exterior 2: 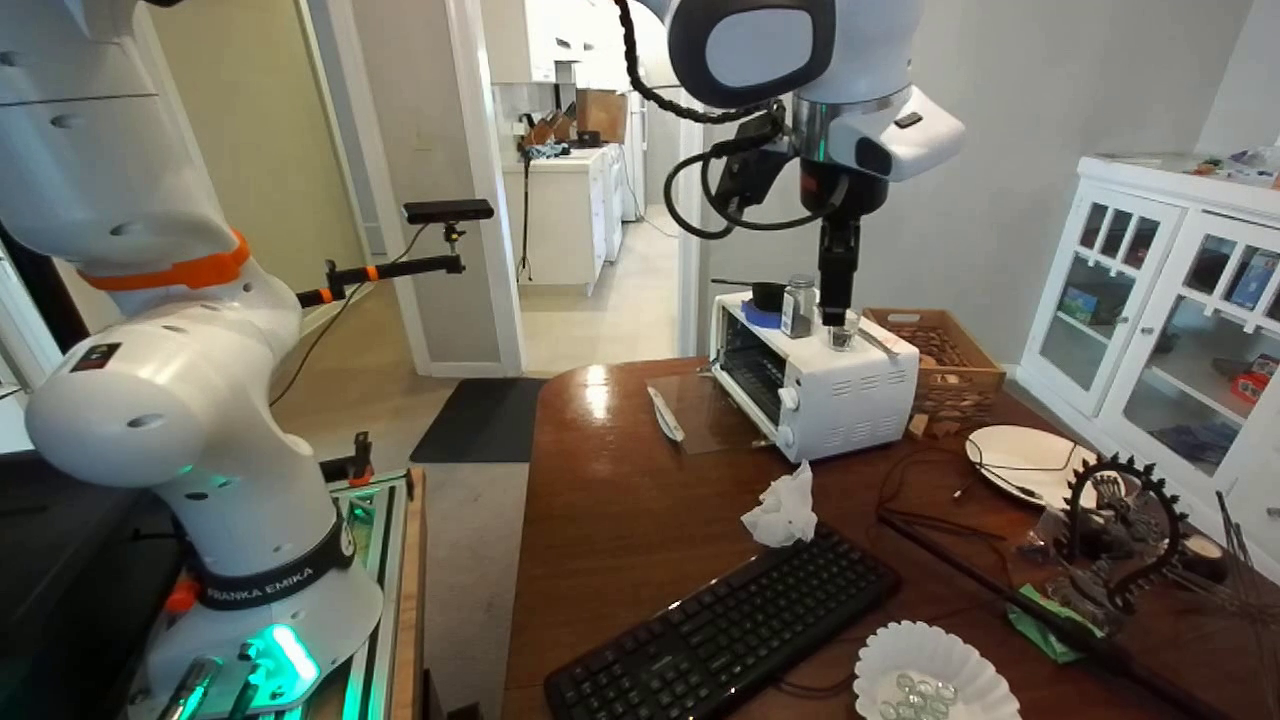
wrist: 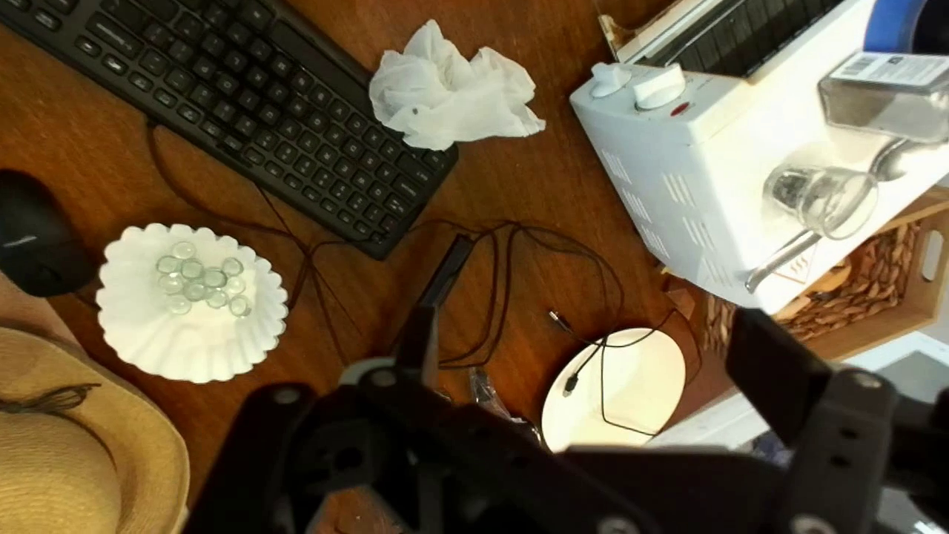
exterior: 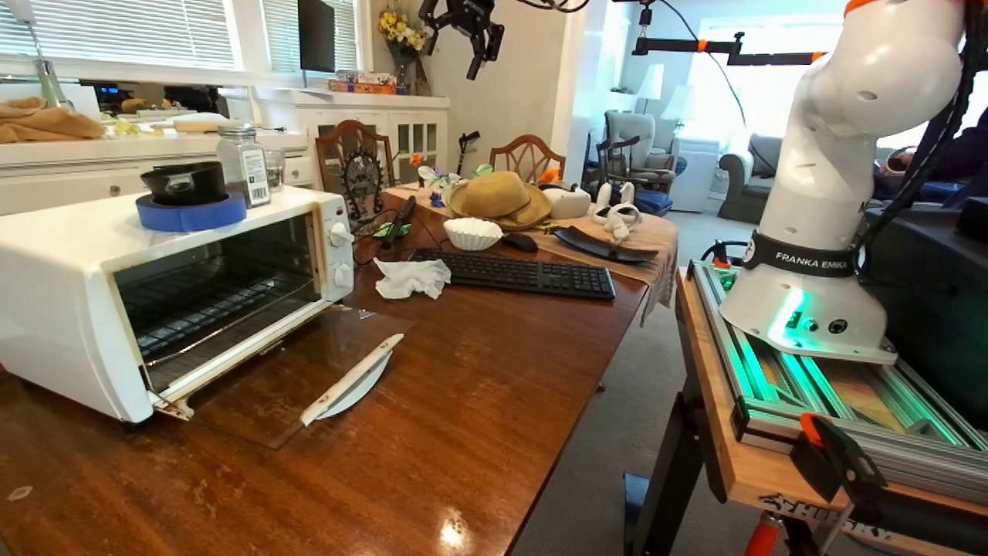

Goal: Put the small glass directly onto the table

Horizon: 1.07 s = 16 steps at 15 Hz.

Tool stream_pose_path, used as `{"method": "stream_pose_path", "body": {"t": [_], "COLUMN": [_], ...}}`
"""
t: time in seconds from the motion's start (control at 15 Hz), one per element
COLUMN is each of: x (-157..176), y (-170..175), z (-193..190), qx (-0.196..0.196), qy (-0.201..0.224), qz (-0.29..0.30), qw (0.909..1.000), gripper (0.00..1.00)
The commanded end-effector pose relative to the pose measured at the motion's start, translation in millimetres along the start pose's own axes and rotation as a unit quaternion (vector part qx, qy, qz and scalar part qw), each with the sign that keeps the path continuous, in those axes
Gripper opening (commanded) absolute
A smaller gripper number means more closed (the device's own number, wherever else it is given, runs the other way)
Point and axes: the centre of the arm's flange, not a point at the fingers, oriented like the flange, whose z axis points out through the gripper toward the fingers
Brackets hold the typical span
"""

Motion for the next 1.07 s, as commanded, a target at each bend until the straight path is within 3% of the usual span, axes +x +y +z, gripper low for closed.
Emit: {"method": "stream_pose_path", "body": {"t": [0.0,0.27,0.67,0.8,0.87,1.0], "x": [87.5,137.6,158.1,162.9,99.7,103.2], "y": [-9.4,-33.9,-67.4,-74.3,-46.1,-47.3], "z": [9.4,18.4,18.2,17.2,27.2,26.7], "qx": [0.042,0.087,0.064,0.072,0.063,0.063], "qy": [-0.034,-0.118,-0.260,-0.273,-0.249,-0.248], "qz": [0.001,-0.017,-0.041,-0.038,-0.045,-0.046], "qw": [0.9985,0.9890,0.9627,0.9585,0.9655,0.9655], "gripper": [1.00,1.00,1.00,1.00,1.00,1.00]}}
